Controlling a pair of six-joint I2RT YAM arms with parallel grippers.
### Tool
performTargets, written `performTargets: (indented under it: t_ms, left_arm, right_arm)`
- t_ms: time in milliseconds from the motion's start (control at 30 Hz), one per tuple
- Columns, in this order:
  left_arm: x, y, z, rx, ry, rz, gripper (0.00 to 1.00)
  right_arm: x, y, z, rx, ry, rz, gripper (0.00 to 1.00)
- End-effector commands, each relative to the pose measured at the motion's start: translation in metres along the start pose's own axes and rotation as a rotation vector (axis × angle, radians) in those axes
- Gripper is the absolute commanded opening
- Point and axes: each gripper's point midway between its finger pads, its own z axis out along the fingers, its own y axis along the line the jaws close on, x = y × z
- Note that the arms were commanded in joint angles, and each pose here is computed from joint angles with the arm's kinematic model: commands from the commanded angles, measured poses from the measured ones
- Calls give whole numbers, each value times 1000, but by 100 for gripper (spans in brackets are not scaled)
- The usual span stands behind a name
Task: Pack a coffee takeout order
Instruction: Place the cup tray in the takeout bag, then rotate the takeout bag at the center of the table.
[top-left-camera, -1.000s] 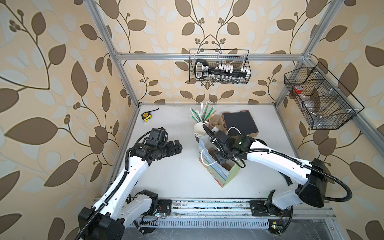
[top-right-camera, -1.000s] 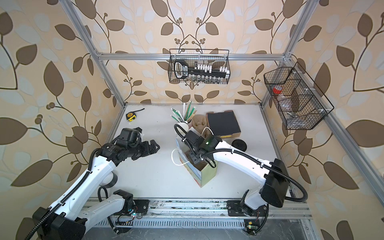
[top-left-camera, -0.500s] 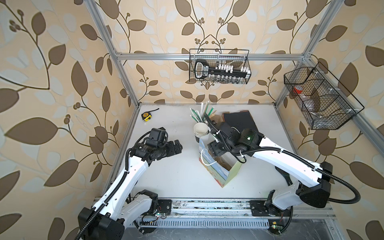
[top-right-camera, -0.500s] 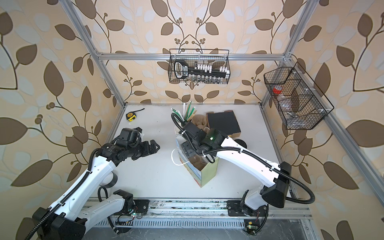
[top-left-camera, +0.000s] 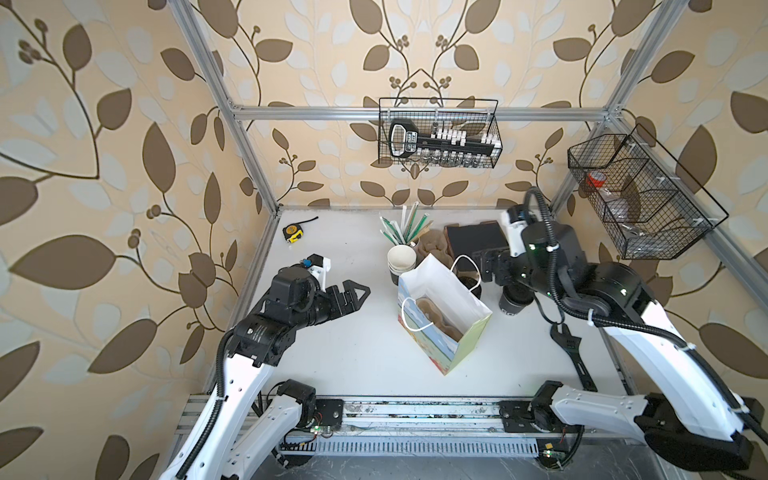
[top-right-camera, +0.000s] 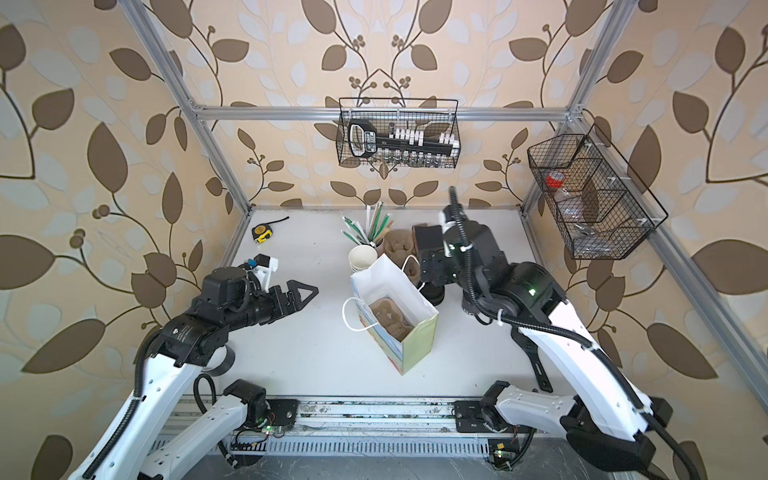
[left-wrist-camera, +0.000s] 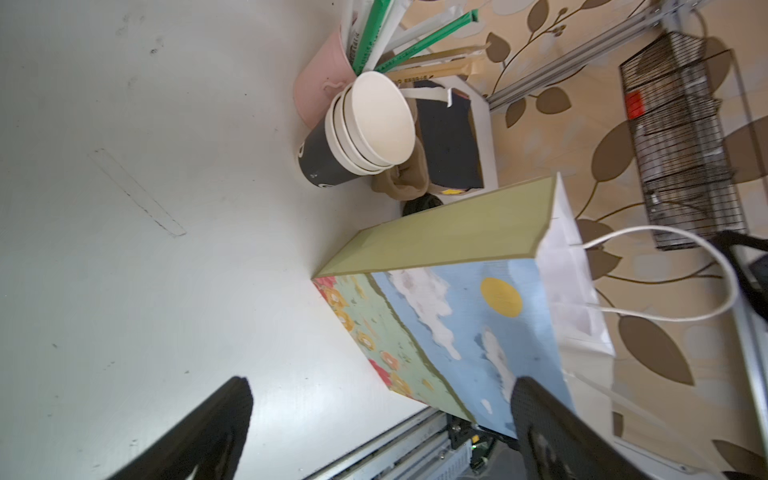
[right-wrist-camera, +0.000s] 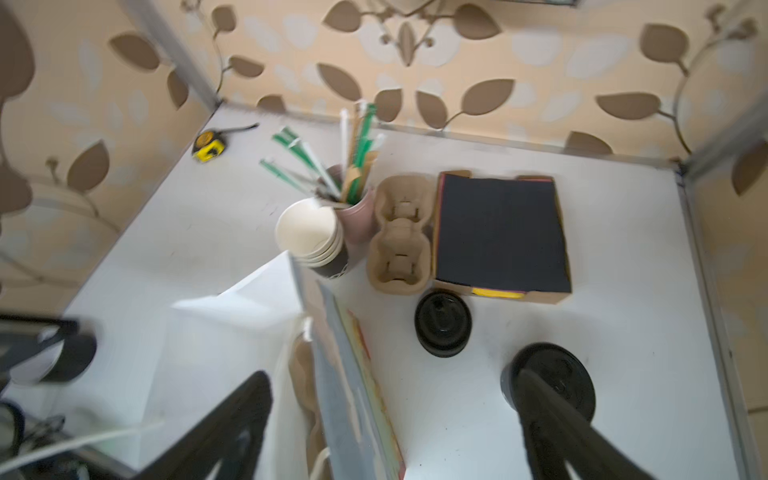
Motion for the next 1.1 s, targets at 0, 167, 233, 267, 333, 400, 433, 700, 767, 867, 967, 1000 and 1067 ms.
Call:
performTargets:
  t_ms: [0, 167, 233, 267, 333, 400, 433, 700, 767, 867, 967, 1000, 1067]
  left_arm:
    - [6, -29, -16, 132, 33, -107, 99]
    - [14, -39, -20, 168, 71, -203, 98]
    - [13, -46, -23, 176, 70, -202, 98]
    - [13, -48, -22, 170, 77, -202, 98]
    - [18, -48, -15, 141, 117, -206, 97]
    - [25, -48, -6, 108, 144, -189, 96]
    - [29, -46, -2, 74, 149, -171, 96]
    - [39, -28, 18, -70, 160, -138, 97]
    - [39, -18, 22, -115, 154, -121, 97]
    - [39, -3, 27, -172, 139, -99, 97]
    - [46, 4, 39, -180, 168, -104, 97]
    - [50, 6, 44, -174, 184, -115, 97]
    - [59, 6, 57, -143, 223, -144, 97]
  right_arm:
    - [19, -28, 5, 23, 38, 103, 100]
    - [30, -59, 10, 72, 44, 171, 100]
    - [41, -75, 19, 137, 68, 177, 100]
    - [47, -83, 25, 168, 85, 188, 100]
    - [60, -96, 35, 207, 128, 223, 100]
    - [71, -108, 42, 251, 155, 255, 100]
    - [75, -114, 44, 267, 164, 268, 100]
    - [102, -142, 67, 404, 241, 322, 100]
    - [105, -141, 71, 398, 250, 346, 100]
    - [112, -142, 80, 399, 254, 371, 100]
    - [127, -145, 94, 424, 308, 382, 100]
    - [129, -145, 97, 425, 314, 384, 100]
    - [130, -144, 105, 415, 315, 384, 99]
